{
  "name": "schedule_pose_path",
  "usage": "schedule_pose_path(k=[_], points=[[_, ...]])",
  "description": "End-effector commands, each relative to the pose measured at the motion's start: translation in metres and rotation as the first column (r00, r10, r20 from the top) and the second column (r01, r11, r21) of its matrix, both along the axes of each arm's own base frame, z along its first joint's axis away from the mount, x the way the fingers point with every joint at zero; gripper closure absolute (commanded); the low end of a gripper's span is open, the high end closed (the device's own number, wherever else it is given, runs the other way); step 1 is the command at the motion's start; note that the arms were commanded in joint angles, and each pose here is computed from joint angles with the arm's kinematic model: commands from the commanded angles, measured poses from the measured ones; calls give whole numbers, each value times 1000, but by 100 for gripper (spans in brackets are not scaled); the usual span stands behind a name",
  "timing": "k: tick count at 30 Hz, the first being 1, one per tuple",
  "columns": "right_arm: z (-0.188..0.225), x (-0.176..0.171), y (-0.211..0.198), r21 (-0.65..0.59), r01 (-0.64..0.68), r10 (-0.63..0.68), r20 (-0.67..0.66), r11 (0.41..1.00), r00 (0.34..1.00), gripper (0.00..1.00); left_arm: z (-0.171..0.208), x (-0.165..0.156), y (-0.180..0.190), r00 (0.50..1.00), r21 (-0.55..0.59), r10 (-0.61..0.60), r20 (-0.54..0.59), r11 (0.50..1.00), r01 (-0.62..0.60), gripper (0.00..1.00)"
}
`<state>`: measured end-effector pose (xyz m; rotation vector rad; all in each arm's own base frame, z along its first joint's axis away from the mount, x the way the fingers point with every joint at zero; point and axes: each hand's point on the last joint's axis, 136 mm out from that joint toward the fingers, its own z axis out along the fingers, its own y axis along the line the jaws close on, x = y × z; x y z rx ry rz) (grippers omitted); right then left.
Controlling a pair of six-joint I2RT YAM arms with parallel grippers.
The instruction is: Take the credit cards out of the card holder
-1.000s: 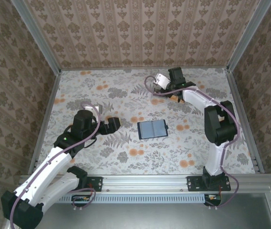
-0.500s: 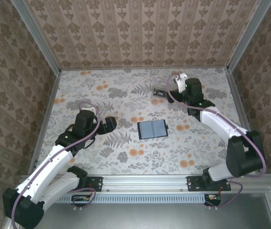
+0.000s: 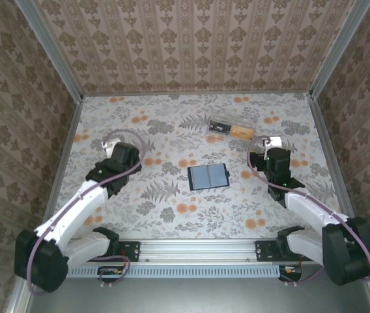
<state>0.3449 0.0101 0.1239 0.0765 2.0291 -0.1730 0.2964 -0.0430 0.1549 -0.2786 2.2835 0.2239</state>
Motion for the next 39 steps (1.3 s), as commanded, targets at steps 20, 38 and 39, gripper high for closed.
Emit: schedule_pose_path(k=[20, 38, 39], points=[[-21, 45, -22, 25, 8, -13, 181, 1000, 983, 0, -42, 94, 100, 964, 205, 69, 258, 971, -125, 0], [-23, 50, -27, 34, 35, -40, 144, 999, 989, 0, -58, 99, 54, 915, 167, -222, 336, 971, 174, 0], [-23, 50, -27, 34, 35, -39, 143, 999, 989, 0, -58, 99, 55, 913, 168, -222, 342, 971, 173, 0]])
